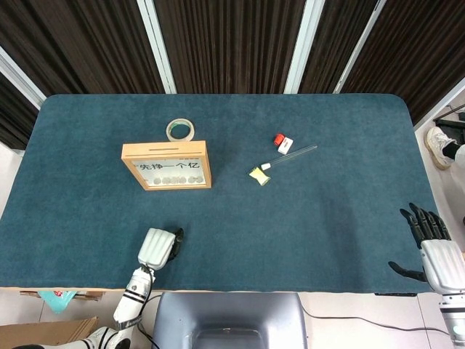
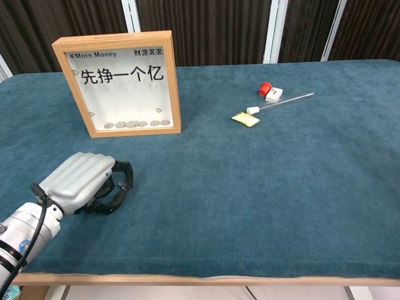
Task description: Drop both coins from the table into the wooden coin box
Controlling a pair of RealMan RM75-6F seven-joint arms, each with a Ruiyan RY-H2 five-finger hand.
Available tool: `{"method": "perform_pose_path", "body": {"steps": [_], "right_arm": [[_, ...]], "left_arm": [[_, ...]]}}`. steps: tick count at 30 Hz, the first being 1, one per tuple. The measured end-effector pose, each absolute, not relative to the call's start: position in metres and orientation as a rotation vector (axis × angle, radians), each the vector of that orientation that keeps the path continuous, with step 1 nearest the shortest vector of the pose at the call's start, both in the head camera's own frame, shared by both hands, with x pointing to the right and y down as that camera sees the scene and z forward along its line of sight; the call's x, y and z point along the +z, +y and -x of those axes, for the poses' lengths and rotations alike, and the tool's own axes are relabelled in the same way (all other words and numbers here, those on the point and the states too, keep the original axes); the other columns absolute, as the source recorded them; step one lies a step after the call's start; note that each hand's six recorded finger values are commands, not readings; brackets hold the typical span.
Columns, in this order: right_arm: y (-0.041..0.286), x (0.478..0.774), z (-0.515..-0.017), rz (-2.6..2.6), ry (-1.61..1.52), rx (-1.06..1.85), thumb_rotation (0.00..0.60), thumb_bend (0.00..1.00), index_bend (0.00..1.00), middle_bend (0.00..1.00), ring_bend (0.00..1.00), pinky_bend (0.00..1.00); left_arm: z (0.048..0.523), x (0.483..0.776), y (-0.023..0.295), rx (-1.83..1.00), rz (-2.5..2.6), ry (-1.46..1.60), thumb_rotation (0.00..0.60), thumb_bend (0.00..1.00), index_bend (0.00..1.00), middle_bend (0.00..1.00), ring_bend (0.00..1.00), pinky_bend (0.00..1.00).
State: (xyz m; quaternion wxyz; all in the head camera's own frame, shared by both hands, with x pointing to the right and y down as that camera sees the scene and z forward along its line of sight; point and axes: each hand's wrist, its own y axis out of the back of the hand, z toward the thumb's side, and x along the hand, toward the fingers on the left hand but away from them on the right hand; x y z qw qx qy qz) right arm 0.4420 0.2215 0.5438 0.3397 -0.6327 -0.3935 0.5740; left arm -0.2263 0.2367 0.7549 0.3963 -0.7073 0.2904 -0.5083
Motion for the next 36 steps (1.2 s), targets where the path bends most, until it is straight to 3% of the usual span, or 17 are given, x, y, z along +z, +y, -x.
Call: {"method": "perform_pose_path", "body": {"steps": [22, 36], "right_arm": [[0.2220, 0.5449, -0.4406, 1.650, -1.016, 1.496, 0.600, 0.19, 0.00, 0.00, 0.00, 0.00], [0.2222, 0.5449, -0.4411, 1.652, -1.013, 1.501, 0.600, 0.19, 0.00, 0.00, 0.00, 0.00]], "left_arm": [[0.2331, 0.7507, 0.2289, -1.270, 1.771, 0.800, 0.600, 0.41, 0.55, 1.00, 1.00, 1.00], [0.2350, 0.7511, 0.2267, -1.267, 1.752, 0.818, 0.600, 0.50, 0.61, 1.00, 1.00, 1.00]]}}
